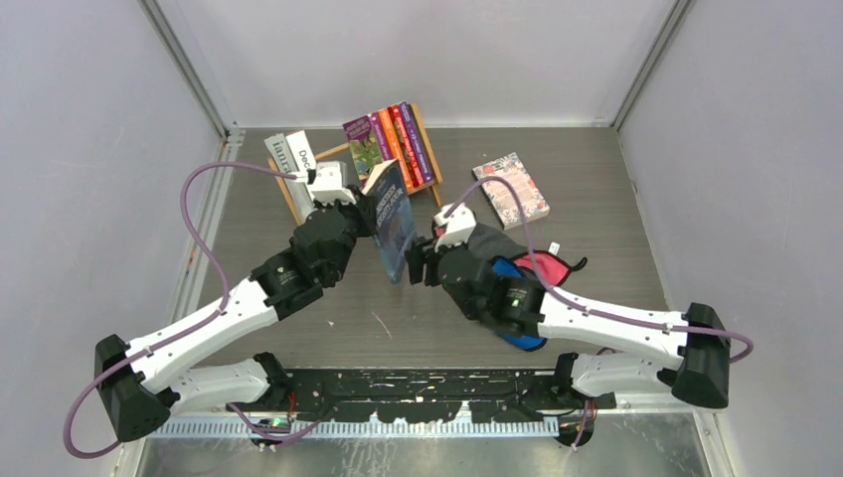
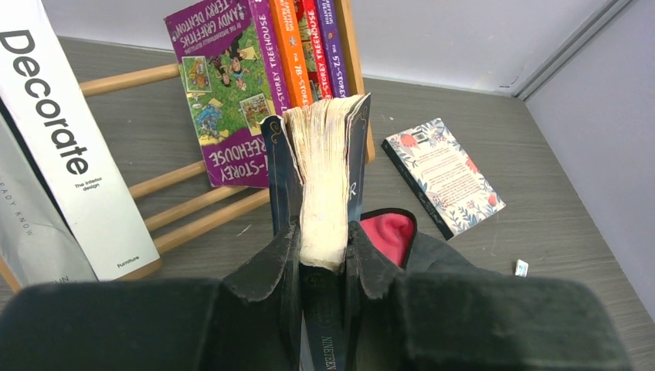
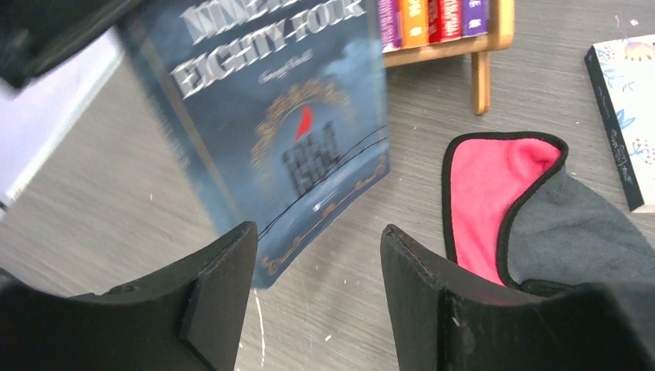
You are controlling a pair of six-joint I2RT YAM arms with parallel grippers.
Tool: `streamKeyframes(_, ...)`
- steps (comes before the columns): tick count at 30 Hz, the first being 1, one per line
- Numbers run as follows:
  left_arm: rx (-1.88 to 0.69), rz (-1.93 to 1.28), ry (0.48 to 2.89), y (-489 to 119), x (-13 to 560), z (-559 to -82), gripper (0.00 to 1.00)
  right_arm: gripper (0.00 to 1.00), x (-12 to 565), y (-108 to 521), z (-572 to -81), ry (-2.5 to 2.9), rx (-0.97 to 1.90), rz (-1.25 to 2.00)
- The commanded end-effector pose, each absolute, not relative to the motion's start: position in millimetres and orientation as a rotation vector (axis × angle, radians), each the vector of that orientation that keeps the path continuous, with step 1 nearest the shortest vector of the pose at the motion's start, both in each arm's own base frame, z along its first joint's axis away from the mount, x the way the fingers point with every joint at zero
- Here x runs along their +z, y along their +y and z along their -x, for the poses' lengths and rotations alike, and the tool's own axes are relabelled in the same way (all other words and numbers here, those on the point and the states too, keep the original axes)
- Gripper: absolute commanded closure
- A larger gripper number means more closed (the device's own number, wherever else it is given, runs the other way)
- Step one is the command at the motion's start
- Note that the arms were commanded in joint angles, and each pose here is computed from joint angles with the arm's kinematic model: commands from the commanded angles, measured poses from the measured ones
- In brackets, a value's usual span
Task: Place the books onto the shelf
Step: Pick up the book from the center of the board.
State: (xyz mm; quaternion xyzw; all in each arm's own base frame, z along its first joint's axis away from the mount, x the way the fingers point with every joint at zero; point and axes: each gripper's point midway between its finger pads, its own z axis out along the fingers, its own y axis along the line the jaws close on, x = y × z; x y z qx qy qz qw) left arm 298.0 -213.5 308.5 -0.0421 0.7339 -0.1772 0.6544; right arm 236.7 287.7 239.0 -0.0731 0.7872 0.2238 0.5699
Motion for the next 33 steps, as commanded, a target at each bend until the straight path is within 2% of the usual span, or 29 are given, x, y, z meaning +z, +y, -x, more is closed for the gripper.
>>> streamKeyframes(1,-0.504,0.204,1.525,-211,372,-300,1.0,0.35,254,294,-226,1.775,0.311,0.305)
streamKeyframes(12,-0.508,0.21,1.55,-207,373,-295,1.0,0.36,249,340,-196,1.682,0.206,0.452)
streamKeyframes(19,-0.528,0.223,1.543,-203,379,-291,1.0,0.36,241,365,-190,1.662,0.251,0.463)
streamKeyframes(33,-0.552,0.231,1.575,-197,377,-281,1.0,0.37,216,388,-208,1.643,0.111,0.429)
